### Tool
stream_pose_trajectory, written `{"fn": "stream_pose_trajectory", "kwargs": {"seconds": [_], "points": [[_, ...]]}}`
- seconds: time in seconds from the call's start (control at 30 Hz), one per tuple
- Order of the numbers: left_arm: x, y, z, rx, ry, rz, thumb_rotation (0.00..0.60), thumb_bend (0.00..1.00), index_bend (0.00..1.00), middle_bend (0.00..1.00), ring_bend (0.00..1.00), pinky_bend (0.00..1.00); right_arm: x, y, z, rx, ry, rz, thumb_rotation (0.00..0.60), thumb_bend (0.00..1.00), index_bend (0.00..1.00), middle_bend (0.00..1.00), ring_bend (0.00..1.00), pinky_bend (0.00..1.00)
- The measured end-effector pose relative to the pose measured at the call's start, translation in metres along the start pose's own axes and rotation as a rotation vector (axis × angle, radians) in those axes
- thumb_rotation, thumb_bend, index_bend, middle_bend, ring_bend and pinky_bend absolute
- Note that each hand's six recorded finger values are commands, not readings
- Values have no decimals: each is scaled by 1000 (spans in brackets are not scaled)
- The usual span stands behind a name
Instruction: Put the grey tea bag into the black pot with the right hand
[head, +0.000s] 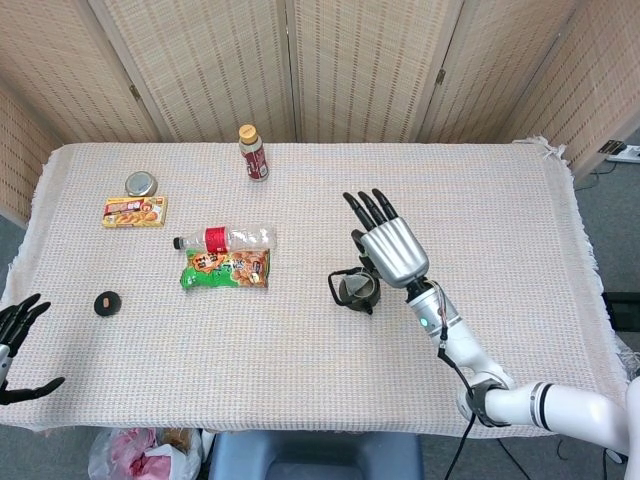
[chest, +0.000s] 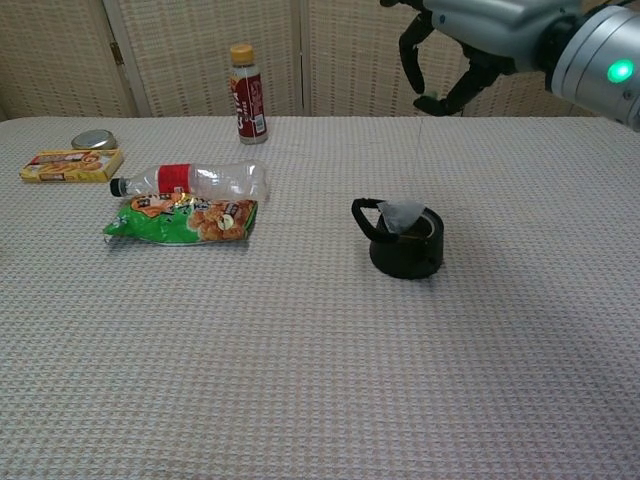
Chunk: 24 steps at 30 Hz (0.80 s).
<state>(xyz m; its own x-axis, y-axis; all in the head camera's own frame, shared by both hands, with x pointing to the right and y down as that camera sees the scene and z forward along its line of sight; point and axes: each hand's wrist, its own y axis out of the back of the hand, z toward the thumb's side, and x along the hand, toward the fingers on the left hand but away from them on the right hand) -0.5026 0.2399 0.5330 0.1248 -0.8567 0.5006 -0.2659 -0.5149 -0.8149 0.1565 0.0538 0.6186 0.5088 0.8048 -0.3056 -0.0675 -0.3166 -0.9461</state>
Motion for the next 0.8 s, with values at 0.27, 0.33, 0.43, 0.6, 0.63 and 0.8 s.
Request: {"fn": "stream_pose_trajectory", "kwargs": {"seconds": [0.27, 0.33, 0.43, 0.6, 0.63, 0.8], "points": [[-3, 0, 0, 3, -8, 2, 600, 168, 0, 0, 0, 4, 25, -28, -18, -13, -50, 44, 600, 283, 617, 25, 0, 0], [-3, 0, 1, 4, -9, 2, 600, 168, 0, 0, 0, 4, 32, -37, -23, -26, -65, 63, 600, 283, 616, 23, 0, 0], [-3, -1, 1, 7, -11, -1, 600, 168, 0, 0, 0, 4, 43, -49, -30, -41, -86, 96, 600, 278, 585, 6, 0, 0], [-2, -1, 1, 10, -8, -3, 600, 168, 0, 0, 0, 4, 66, -61, -41, -34, -127, 140, 600, 241, 242, 0, 0, 0], [-2, -1, 1, 10, -7, -2, 600, 168, 0, 0, 0, 4, 70, -63, -43, -28, -137, 152, 600, 229, 134, 0, 0, 0], [-1, -1, 1, 11, -6, -2, 600, 168, 0, 0, 0, 4, 99, -72, -57, 36, -223, 254, 600, 211, 0, 0, 0, 0]]}}
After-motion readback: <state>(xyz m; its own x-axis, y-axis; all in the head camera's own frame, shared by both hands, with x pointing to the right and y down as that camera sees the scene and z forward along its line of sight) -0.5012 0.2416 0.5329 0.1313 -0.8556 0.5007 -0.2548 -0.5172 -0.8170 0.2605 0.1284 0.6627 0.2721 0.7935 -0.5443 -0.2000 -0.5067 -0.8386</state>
